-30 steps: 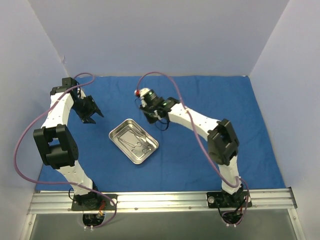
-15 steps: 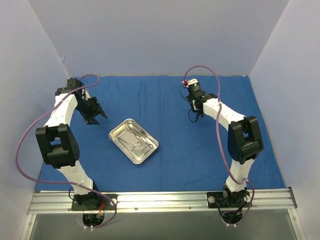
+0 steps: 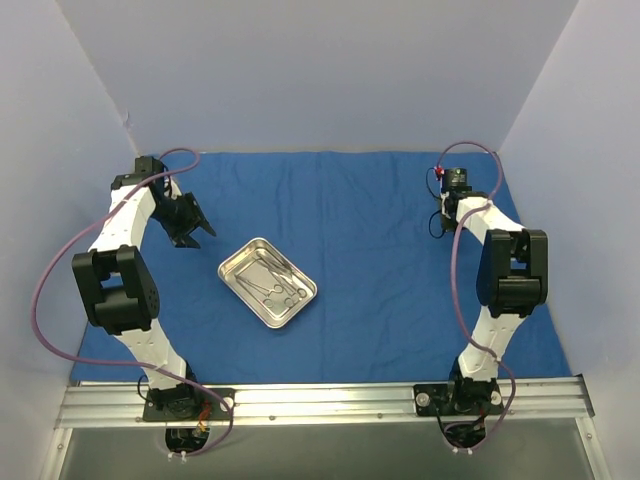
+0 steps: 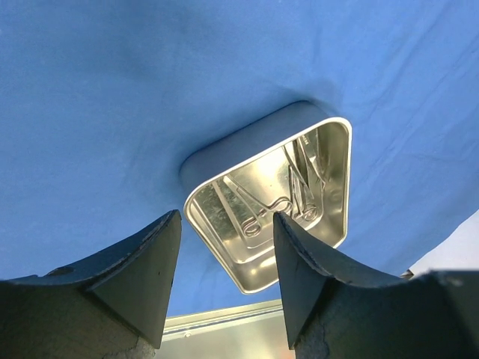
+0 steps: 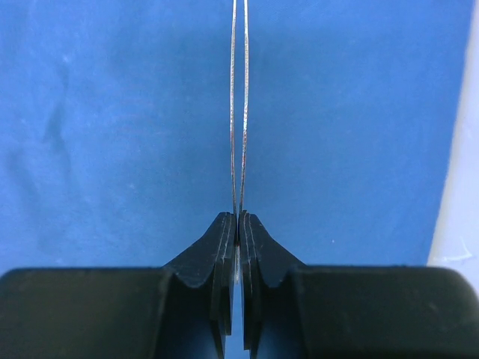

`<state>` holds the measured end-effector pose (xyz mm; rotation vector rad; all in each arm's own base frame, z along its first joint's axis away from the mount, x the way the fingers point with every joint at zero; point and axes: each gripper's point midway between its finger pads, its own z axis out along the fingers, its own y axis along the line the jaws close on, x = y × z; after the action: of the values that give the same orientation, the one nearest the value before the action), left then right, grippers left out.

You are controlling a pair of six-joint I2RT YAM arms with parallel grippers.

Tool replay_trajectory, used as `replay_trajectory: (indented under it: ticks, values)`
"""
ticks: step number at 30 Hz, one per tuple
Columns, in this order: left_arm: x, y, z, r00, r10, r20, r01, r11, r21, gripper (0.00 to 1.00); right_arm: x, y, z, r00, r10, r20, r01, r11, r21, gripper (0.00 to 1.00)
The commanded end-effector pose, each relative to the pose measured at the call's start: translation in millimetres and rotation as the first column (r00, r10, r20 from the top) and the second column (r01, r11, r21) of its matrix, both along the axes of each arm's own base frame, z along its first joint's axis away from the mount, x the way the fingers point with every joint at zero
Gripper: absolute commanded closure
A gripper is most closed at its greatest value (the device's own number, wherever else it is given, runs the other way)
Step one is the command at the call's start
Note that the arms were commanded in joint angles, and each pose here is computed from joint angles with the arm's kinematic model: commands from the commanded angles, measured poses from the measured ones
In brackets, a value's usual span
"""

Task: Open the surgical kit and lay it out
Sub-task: Place the medical item in the surgical kit.

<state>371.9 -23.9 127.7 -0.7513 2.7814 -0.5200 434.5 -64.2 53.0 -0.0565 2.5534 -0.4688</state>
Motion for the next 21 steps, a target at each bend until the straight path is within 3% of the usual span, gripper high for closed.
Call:
replay_trajectory:
  ticks: [1,16,19,21]
  values:
    - [16.4,-2.4,13.9,0.998,-0.010,0.061,0.011,1.000,-0.018,0.39,-3.4,-3.3,-11.1,0.998,0.048,-0.031,-0.047,0.999,0.026,1.00]
    - [15.0,-3.8,11.7,0.998,-0.002,0.059,0.003,1.000,-0.023,0.39,-2.0,-6.3,-40.3,0.993,0.097,-0.075,-0.091,0.993,0.077,1.00]
    - [14.1,-6.9,13.0,0.998,-0.007,0.061,0.009,0.999,-0.031,0.39,-4.6,-5.9,-45.7,0.992,0.092,-0.091,-0.084,0.993,0.082,0.92]
    - [14.0,-7.8,13.7,0.998,-0.009,0.063,0.011,0.999,-0.032,0.39,-6.2,-7.8,-46.7,0.992,0.080,-0.094,-0.073,0.994,0.078,0.78]
